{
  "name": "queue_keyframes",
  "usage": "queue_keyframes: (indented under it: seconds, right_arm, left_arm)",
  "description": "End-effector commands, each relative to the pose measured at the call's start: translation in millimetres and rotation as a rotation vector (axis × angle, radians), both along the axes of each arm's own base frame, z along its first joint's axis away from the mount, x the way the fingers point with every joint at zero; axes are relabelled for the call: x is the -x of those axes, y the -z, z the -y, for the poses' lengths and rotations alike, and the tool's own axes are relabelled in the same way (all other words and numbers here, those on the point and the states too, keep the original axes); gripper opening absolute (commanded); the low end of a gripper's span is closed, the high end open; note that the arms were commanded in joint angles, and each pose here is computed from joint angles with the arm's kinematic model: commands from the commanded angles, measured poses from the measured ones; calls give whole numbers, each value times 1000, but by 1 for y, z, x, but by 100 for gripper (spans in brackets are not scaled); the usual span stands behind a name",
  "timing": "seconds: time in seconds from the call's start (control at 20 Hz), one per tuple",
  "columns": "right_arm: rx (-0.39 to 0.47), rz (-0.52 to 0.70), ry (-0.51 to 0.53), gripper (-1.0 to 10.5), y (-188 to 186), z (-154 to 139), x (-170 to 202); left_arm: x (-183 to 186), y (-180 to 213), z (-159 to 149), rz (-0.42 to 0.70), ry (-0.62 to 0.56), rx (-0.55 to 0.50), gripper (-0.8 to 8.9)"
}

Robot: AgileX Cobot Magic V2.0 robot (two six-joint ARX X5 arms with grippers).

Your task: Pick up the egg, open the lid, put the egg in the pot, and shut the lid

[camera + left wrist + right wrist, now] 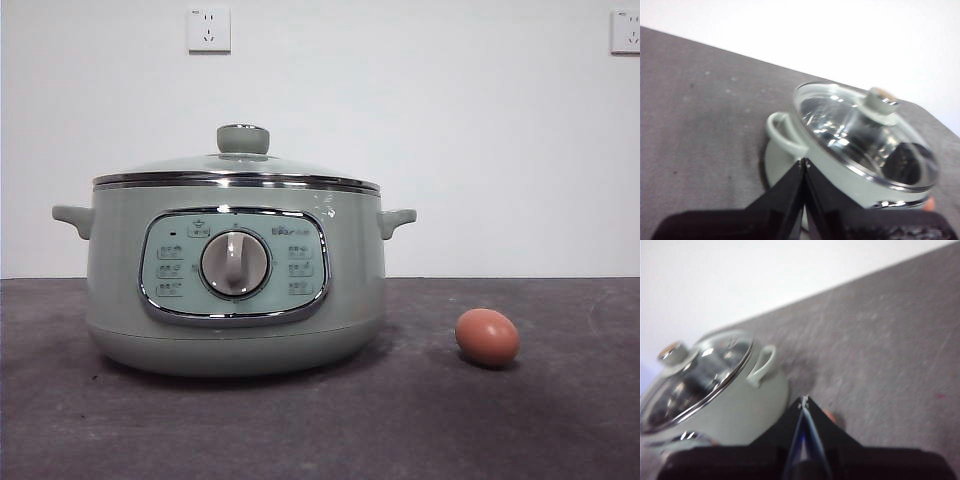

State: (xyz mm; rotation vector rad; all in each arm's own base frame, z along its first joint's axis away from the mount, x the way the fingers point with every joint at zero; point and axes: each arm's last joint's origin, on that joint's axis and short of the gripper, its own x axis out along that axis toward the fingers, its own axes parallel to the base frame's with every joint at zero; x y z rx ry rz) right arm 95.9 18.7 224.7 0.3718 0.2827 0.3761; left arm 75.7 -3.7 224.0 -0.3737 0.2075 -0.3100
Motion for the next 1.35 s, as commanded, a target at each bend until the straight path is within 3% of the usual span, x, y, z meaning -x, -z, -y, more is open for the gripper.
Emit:
queue_keyframes:
  seconds: [0.05,0.5,0.8,1.2,1.25,1.35]
  right_arm:
    - [76,-40,-85,-12,-18,-2,-5]
    - [233,-208,-343,-12,-75,-8,-19]
    - [320,-329,-418,-11,-109,-8,-20]
    - [329,-382,-445,22,-116,-10,-18]
    - [325,-386,-443,121,-115,-10,-18]
    - [313,-399,-437,469,-115,-11,-19]
  left_arm:
    - [3,-19,1,1,35,-42,-6]
    - [3,-67,5,-125,257,-139,-6]
    - [3,-88,8,-224,394,-165,-6]
    - [7,-93,8,-287,428,-195,9]
    - [7,-93,8,-287,426,-194,91]
    - [5,-93,8,-289,426,-193,473]
